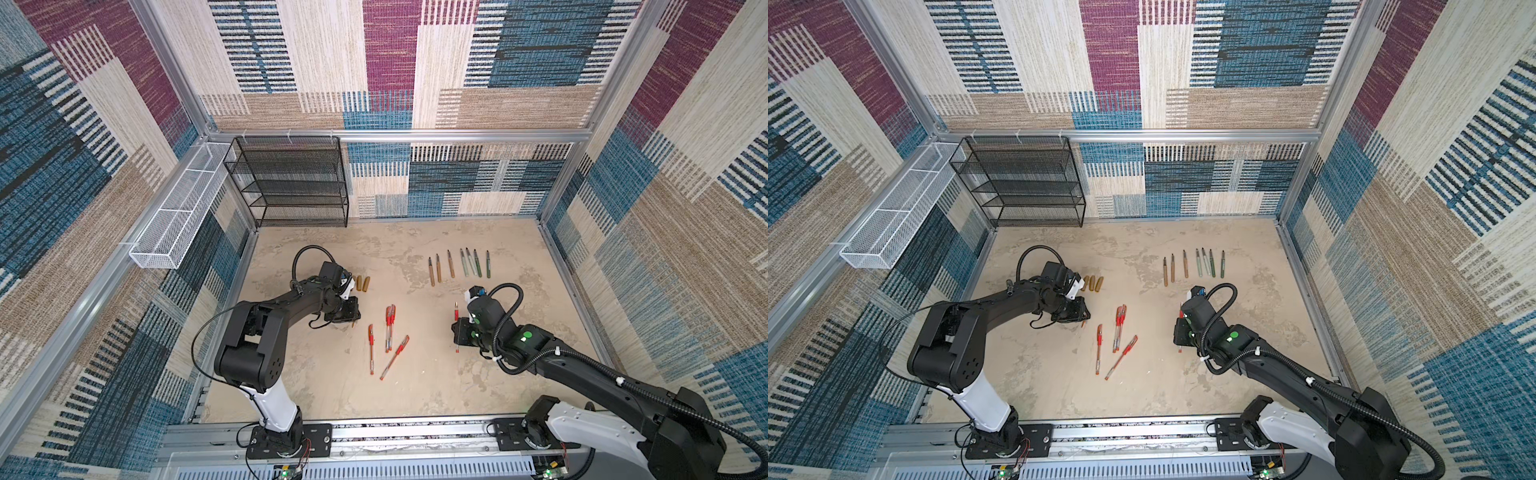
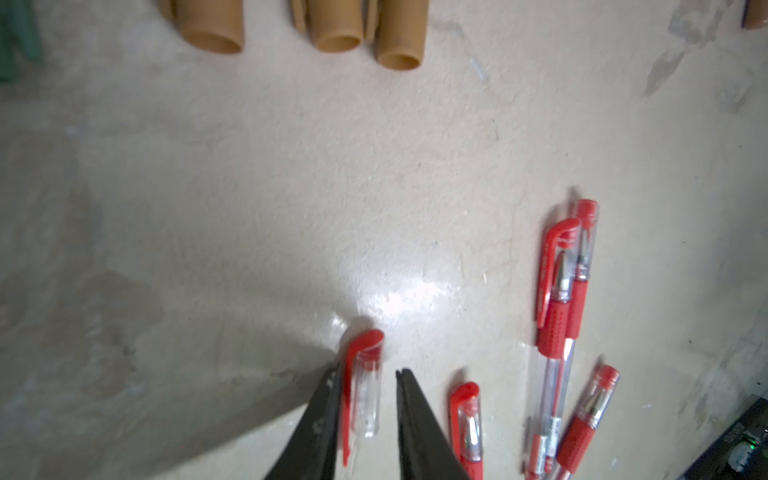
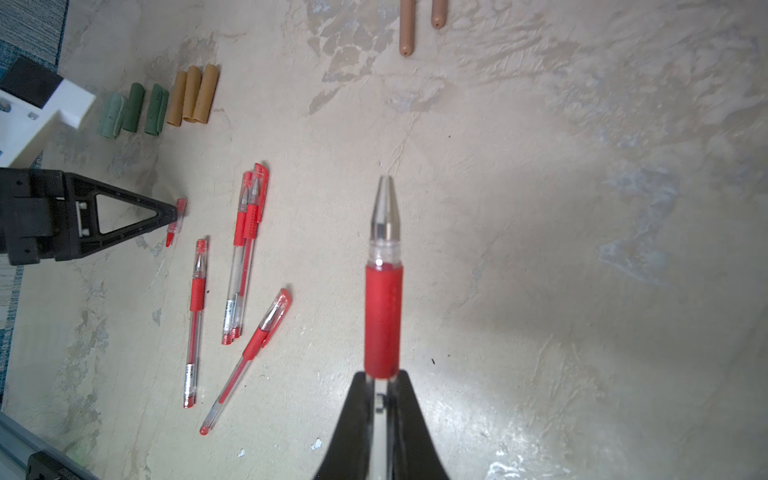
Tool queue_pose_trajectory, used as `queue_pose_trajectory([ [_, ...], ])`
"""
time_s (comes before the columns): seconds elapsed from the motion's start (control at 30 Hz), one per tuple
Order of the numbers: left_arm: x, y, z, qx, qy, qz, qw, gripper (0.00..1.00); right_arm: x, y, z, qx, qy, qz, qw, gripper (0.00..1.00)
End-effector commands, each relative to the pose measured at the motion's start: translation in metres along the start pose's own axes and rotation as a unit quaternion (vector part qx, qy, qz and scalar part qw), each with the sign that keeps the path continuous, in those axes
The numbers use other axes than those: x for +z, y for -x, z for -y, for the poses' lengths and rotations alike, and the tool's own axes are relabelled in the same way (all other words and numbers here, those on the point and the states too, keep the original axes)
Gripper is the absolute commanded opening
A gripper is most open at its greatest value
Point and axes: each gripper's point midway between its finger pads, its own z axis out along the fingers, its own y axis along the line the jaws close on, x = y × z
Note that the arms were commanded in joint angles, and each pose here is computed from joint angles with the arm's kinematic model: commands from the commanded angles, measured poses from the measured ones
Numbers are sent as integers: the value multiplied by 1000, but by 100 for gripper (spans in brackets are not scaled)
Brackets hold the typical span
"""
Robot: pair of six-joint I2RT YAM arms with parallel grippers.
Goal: Open the pen caps
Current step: 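Lower the red cap near the red pens with left while right carries pen away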
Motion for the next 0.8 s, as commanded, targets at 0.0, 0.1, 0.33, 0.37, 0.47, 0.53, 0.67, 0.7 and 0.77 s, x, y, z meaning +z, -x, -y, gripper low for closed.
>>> queue_pose_trajectory([
  [0.0, -11, 2, 1, 6, 7, 14, 1000, 33, 2, 4, 3, 1, 0, -8, 1000, 0],
  [0.1, -28, 6, 7, 17, 1, 36, 999, 37, 6, 5, 11, 5, -13, -21, 1000, 0],
  [0.33, -78, 16, 19, 82, 3, 133, 988, 43, 15, 23, 48, 15, -67, -39, 997, 1],
  [0.37, -88, 17, 21, 96, 5, 150, 984, 44, 17, 25, 52, 13, -78, -41, 996, 1],
  [0.47, -111, 18, 20, 122, 10, 193, 974, 48, 24, 29, 67, 13, -107, -56, 993, 2],
  [0.53, -122, 18, 16, 117, 5, 208, 971, 50, 29, 30, 76, 15, -119, -70, 990, 3],
  [0.67, -149, 27, 1, 81, -6, 258, 963, 52, 39, 38, 95, 19, -135, -83, 987, 3],
  [0.7, -154, 28, -3, 77, -4, 266, 961, 53, 41, 39, 101, 19, -140, -88, 986, 3],
  [0.77, -164, 30, -13, 69, 8, 279, 958, 55, 46, 40, 115, 17, -158, -103, 982, 3],
])
